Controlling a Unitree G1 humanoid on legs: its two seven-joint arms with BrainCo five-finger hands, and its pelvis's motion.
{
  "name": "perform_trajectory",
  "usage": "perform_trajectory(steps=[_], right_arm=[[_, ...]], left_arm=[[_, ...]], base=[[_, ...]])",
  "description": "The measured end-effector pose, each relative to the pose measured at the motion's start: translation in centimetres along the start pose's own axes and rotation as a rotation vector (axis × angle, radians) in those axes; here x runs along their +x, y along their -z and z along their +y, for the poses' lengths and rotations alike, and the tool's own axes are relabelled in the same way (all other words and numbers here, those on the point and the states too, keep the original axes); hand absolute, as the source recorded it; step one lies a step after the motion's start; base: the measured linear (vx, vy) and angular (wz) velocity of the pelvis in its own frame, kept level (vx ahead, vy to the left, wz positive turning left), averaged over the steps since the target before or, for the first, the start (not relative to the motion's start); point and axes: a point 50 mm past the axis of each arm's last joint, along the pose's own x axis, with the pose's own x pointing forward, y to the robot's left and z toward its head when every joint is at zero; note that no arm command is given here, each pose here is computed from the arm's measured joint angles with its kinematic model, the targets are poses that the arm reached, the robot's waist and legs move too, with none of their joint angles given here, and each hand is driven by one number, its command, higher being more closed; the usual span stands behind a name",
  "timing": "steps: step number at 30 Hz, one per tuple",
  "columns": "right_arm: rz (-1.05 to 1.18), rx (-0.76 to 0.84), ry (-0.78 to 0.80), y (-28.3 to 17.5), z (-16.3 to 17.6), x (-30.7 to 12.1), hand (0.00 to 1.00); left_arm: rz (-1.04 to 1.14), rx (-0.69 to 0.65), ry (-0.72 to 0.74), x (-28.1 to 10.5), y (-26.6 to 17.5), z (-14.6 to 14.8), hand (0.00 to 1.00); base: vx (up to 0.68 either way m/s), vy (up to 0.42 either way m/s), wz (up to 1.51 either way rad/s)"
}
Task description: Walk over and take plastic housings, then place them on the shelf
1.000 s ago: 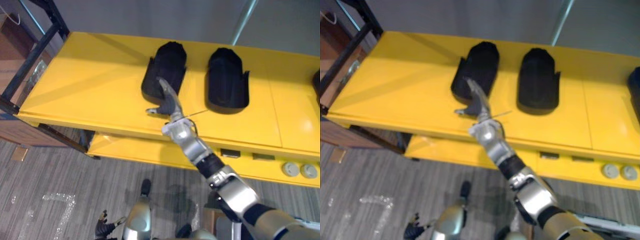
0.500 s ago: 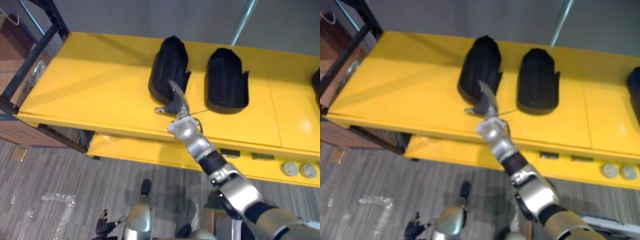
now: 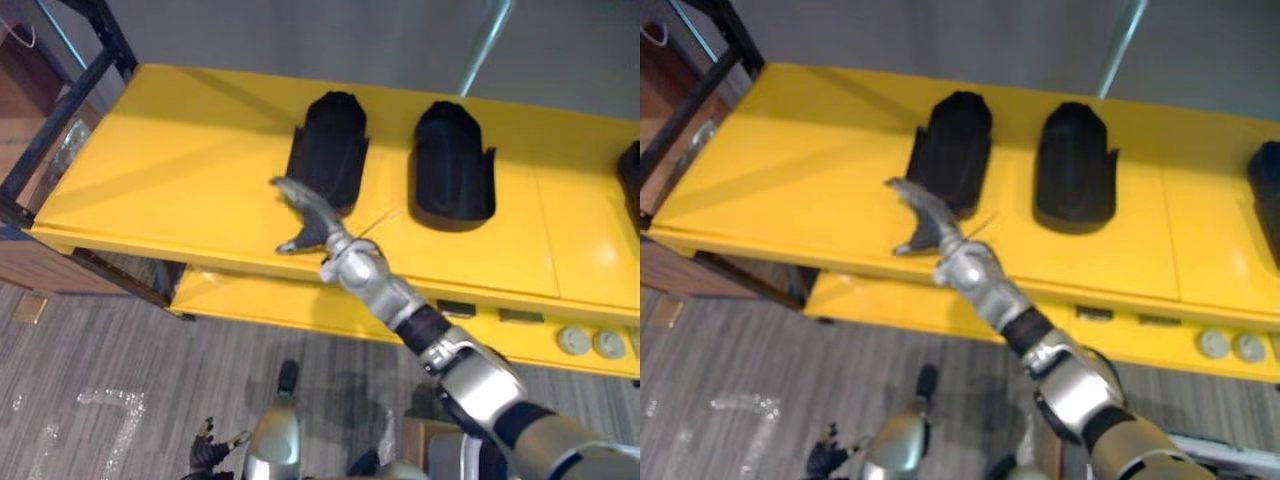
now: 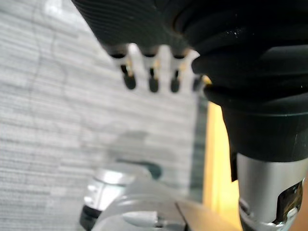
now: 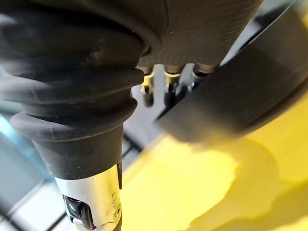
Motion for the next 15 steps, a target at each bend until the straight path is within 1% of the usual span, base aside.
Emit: perform_trajectory(steps=[3, 5, 7, 8, 10, 11, 12, 15], right_arm=[[-0.068, 0.014, 0.031, -0.9, -0.5, 0.3, 0.00], [-0.129, 0.020, 0.097, -2.1, -1.4, 0.5, 0.00], [-0.260, 0.049, 0.215, -4.2, -2.6, 0.4, 0.00], [-0.294, 0.061, 0.248, -4.7, -3.0, 0.3, 0.00], [-0.390, 0.092, 0.383, -6.4, -4.6, 0.1, 0.00], [-0.410, 0.090, 0.418, -6.8, -5.1, 0.0, 0.00], [-0.458, 0.073, 0.517, -7.6, -6.2, -0.4, 0.00], [-0.513, 0.063, 0.619, -8.6, -7.7, -0.9, 0.00]], left_arm=[[0.001, 0.002, 0.001, 0.0, 0.0, 0.1, 0.00], [0.000, 0.004, 0.004, 0.0, 0.0, 0.1, 0.00], [-0.002, 0.014, 0.003, 0.0, 0.0, 0.2, 0.00], [-0.001, 0.015, 0.002, 0.0, 0.0, 0.3, 0.00], [-0.004, 0.014, -0.002, 0.0, 0.0, 0.4, 0.00], [-0.006, 0.014, -0.003, 0.0, 0.0, 0.4, 0.00], [-0.014, 0.011, -0.005, 0.0, -0.1, 0.4, 0.00], [-0.024, 0.009, -0.013, 0.0, -0.1, 0.5, 0.00]], base=[[-0.05, -0.001, 0.03], [-0.05, 0.012, 0.00], [-0.04, 0.001, -0.01], [0.00, 0.000, 0.00], [0.00, 0.000, 0.00], [0.00, -0.018, -0.03], [0.01, -0.015, -0.03], [0.00, -0.008, -0.08]])
